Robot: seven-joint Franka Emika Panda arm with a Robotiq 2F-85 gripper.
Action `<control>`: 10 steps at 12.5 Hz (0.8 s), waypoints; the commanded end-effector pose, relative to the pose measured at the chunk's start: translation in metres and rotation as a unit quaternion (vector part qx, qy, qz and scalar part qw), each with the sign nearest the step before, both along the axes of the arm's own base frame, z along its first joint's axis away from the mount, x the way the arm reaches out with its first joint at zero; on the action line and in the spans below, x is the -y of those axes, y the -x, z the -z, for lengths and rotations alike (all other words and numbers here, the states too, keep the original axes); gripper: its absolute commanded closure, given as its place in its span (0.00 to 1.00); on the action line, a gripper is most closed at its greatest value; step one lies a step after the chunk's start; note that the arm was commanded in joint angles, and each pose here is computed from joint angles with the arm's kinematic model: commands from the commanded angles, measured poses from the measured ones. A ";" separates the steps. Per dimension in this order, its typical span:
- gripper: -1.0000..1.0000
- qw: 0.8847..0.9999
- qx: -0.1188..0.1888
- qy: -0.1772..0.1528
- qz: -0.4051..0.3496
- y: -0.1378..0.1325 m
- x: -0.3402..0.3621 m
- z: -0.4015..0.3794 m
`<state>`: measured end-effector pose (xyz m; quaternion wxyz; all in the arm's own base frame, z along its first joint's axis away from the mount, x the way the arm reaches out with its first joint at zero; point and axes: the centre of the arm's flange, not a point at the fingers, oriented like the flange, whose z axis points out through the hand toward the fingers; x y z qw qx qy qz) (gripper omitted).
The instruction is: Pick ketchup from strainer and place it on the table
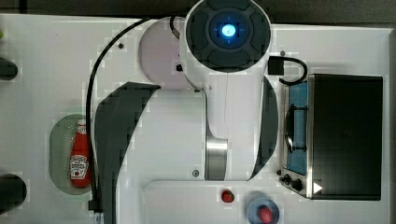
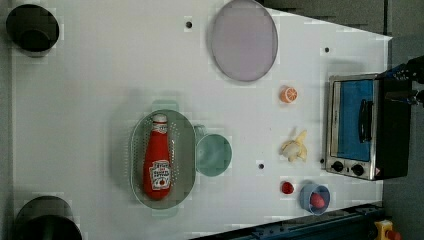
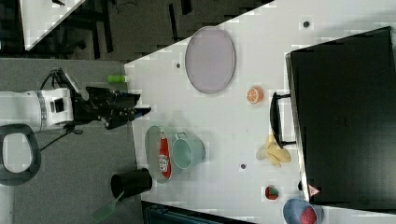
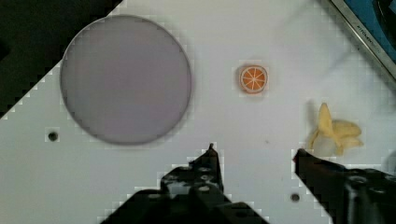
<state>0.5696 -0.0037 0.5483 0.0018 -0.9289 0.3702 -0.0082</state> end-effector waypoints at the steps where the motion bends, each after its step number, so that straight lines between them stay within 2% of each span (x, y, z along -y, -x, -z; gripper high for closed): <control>1: 0.21 0.999 -0.029 -0.018 0.013 0.055 -0.017 -0.019; 3: 0.00 0.999 -0.034 -0.016 -0.026 0.054 -0.059 -0.012; 7: 0.00 0.991 -0.052 -0.006 -0.123 0.068 -0.167 0.008; 10: 0.00 0.979 -0.055 -0.004 -0.197 0.087 -0.245 0.028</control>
